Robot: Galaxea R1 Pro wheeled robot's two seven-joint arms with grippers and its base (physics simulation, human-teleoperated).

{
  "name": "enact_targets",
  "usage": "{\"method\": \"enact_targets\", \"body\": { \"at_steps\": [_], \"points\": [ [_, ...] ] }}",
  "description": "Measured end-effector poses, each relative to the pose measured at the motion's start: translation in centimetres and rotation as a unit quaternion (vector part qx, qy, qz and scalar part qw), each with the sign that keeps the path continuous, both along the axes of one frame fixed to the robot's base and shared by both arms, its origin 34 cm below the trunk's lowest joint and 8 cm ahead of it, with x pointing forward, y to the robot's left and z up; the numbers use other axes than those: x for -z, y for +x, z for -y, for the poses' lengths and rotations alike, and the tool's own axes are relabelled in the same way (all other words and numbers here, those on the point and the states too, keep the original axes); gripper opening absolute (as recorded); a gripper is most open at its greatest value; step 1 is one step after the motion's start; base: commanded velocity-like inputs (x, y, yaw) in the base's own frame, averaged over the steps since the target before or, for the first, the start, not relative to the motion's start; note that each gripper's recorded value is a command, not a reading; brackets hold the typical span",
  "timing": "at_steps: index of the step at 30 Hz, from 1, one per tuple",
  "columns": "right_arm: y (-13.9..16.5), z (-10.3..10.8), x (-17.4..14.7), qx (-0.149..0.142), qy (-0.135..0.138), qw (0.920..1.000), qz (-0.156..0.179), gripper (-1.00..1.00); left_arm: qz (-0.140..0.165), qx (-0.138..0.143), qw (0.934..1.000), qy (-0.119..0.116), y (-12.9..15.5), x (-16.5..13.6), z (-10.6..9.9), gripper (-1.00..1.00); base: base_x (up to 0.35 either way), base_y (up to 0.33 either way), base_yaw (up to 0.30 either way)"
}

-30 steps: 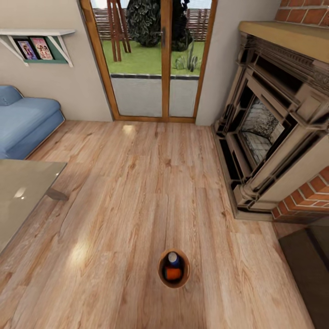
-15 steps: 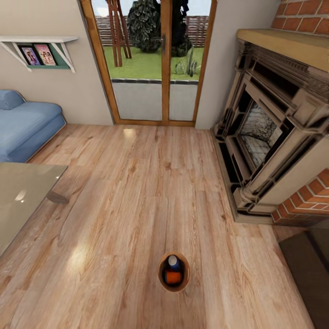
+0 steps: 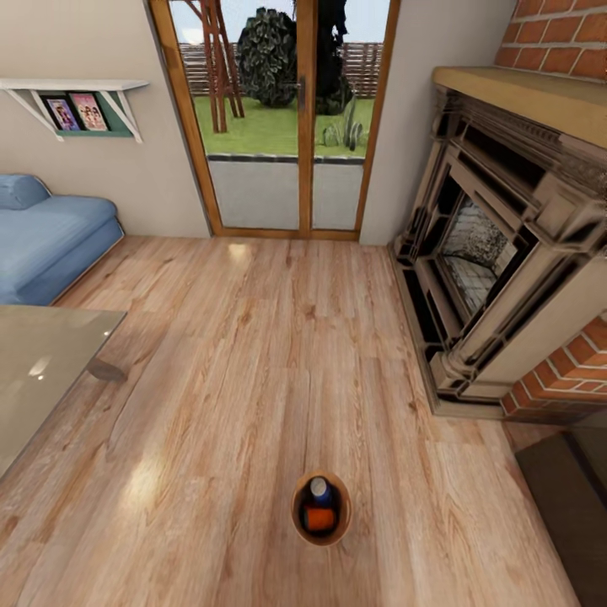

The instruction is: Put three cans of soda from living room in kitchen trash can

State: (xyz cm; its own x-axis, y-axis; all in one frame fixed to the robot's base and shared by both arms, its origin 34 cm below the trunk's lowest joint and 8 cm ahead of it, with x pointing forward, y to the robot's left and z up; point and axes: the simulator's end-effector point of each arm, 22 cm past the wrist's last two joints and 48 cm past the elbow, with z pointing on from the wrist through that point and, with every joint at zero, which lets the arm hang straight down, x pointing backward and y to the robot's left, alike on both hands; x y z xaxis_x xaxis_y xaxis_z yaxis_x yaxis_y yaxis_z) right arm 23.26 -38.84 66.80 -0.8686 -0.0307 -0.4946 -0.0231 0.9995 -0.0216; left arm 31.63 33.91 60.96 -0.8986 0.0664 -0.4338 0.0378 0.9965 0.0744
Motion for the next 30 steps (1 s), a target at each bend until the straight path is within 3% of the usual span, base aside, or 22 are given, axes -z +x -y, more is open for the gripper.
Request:
{"method": "enact_targets", "body": {
  "at_steps": [10, 30],
  "points": [
    [0.5, -0.1, -0.2, 0.000, 0.001, 1.0000, 0.008, 1.00, 0.008, 0.000, 1.0000, 0.000, 0.6, -0.3, 0.0, 1.00, 0.000, 0.000, 0.000],
    [1.0, -2.4, 1.7, 0.028, 0.024, 0.9993, -0.005, 1.00, 0.025, -0.003, 0.9997, 0.001, 1.9, -1.1, -0.2, 1.00, 0.000, 0.000, 0.000]
  ]
}}
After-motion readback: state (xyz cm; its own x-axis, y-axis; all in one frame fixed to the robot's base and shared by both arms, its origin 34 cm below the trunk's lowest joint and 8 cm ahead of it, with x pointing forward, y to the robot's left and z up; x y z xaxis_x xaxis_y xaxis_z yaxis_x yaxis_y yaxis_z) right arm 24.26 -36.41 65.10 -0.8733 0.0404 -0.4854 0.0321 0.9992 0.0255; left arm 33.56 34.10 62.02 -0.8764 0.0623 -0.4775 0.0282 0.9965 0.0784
